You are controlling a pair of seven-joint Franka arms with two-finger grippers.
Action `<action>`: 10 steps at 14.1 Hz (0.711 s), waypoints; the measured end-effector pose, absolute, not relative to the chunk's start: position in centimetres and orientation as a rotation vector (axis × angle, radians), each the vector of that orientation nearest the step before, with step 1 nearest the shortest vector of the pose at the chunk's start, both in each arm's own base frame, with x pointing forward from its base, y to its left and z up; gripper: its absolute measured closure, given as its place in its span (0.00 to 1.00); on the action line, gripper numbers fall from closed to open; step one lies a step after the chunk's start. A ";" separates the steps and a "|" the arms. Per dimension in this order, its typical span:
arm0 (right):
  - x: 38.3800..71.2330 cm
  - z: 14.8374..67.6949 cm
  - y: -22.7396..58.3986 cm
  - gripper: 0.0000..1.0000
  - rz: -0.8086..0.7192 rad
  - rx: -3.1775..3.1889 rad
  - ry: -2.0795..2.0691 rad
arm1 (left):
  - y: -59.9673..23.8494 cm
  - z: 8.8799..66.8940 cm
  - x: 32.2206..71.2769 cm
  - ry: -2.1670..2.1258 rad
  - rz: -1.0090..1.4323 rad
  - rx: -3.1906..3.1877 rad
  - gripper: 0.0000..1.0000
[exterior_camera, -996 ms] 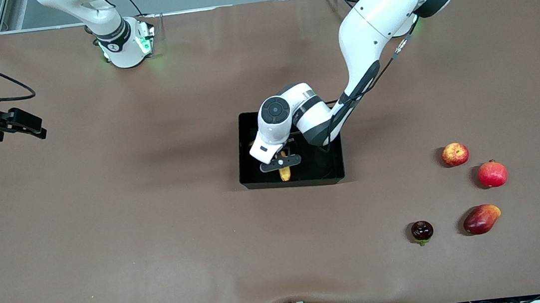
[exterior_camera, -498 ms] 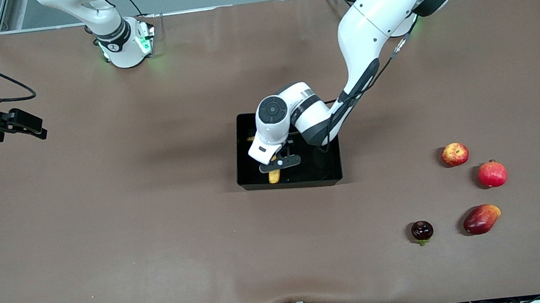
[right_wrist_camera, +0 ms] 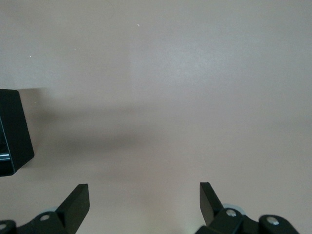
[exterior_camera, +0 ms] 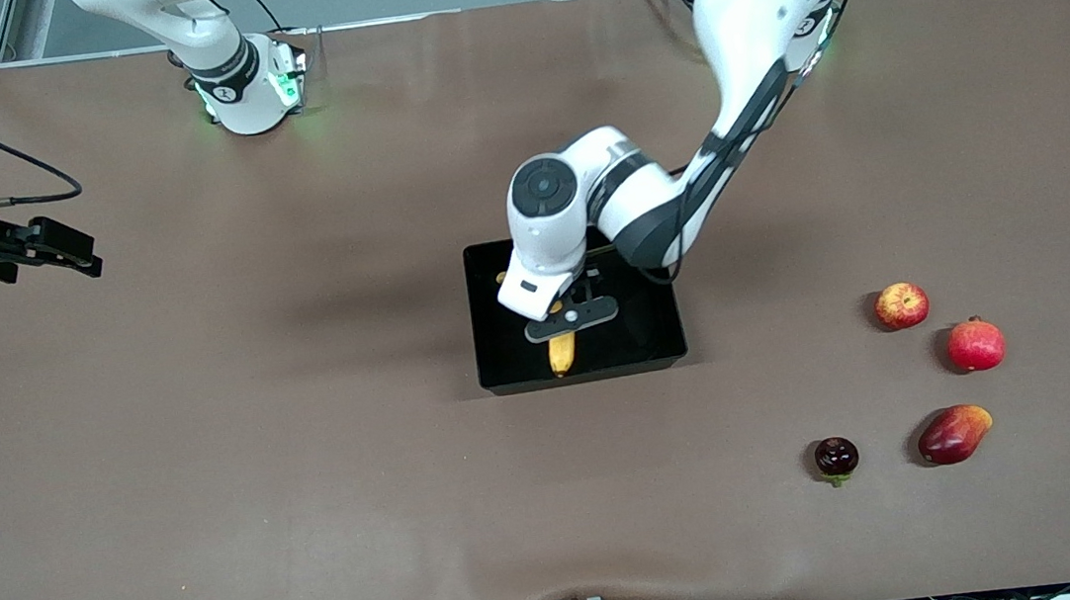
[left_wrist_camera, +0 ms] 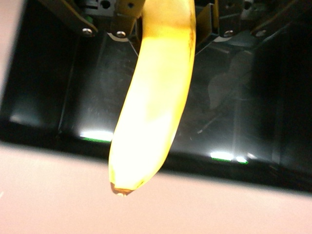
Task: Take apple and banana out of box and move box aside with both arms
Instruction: 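Grasp the yellow banana with the left gripper and lift it, then place the banana beside the apple while the right gripper reaches the box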
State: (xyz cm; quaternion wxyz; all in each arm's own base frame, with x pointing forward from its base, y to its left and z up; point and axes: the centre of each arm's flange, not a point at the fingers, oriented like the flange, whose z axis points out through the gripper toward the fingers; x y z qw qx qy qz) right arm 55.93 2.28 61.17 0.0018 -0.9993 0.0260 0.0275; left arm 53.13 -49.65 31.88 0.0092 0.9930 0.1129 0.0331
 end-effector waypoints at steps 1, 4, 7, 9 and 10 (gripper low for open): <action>55.9 61.1 2.3 0.00 0.087 -3.135 0.081 | -48.9 34.2 53.6 0.380 0.125 3.086 0.62; 56.4 60.1 2.7 0.00 0.117 -3.125 0.074 | -46.3 39.0 55.0 0.450 0.176 3.063 0.62; 57.5 57.6 4.1 0.00 0.181 -3.106 0.048 | -43.6 41.5 56.3 0.459 0.152 3.058 0.62; 58.5 55.4 6.5 0.00 0.219 -3.106 -0.006 | -40.8 43.1 57.5 0.431 0.125 3.064 0.62; 59.1 54.0 8.0 0.00 0.232 -3.108 -0.042 | -38.7 43.6 58.2 0.397 0.108 3.086 0.62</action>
